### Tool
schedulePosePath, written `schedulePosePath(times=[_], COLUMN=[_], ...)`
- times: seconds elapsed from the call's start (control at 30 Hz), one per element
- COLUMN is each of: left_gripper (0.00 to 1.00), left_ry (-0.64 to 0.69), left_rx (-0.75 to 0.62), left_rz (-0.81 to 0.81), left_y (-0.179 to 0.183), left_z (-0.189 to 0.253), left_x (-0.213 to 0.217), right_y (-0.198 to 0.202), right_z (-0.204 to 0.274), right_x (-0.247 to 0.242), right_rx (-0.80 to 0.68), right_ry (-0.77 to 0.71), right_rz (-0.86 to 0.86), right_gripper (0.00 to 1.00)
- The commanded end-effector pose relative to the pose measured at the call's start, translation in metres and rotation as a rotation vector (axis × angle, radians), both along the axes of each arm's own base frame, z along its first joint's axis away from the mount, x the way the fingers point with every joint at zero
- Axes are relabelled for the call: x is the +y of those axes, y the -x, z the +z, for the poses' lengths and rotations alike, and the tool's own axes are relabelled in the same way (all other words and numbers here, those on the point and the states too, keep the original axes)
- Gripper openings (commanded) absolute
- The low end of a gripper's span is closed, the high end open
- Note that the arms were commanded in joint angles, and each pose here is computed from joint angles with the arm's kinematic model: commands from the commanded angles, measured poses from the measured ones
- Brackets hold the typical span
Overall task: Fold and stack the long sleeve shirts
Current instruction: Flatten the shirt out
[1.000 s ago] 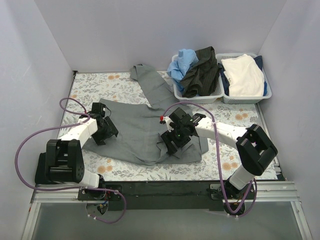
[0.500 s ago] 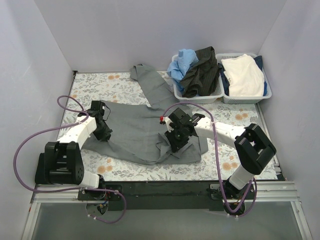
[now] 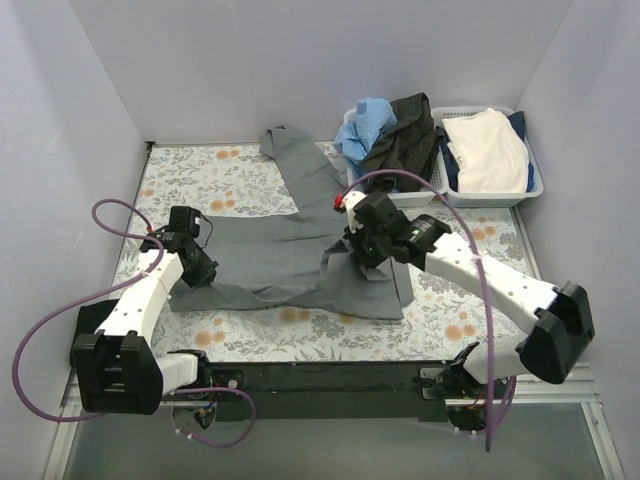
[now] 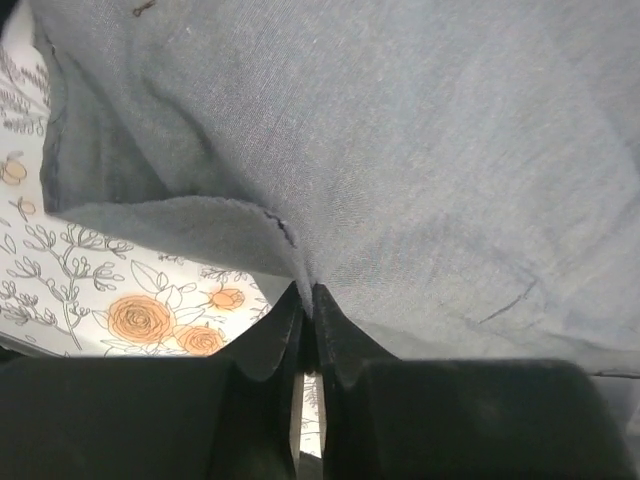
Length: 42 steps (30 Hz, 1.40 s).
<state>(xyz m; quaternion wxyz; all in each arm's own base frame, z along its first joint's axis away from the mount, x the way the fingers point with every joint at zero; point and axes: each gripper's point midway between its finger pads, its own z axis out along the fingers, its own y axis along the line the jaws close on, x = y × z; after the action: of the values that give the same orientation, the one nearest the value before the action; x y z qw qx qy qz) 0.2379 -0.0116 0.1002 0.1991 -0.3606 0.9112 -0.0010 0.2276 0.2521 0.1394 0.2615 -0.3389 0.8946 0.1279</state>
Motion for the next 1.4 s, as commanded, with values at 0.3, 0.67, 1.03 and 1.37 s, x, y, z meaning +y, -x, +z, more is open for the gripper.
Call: schedulePosePath(times=[0.3, 0.67, 1.03, 1.37], left_gripper=[0.38, 0.21, 0.00, 0.00], left_ry=[0.059, 0.008, -0.083, -0.270], left_rx=[0.054, 0.085, 0.054, -0.142], left_rz=[0.064, 0.115, 0.185, 0.319], left_y=[0.012, 0.035, 0.052, 0.041], left_z=[-0.022, -0.015, 0.019, 0.095], left_x=[-0.008, 0.003, 0.023, 0.064], right_y=[-0.016, -0.006, -0.001, -0.006], right_z=[0.065, 0.053, 0.050, 0.082], right_x=[-0.022, -0.023, -0.020, -0.018], right_rx=[-0.217, -0.173, -0.142, -0.229], right_ry=[-0.029, -0.046, -0.069, -0.121], right_rz=[-0.053, -0.056, -0.053, -0.030], right_gripper=[0.01, 0.01, 0.01, 0.01])
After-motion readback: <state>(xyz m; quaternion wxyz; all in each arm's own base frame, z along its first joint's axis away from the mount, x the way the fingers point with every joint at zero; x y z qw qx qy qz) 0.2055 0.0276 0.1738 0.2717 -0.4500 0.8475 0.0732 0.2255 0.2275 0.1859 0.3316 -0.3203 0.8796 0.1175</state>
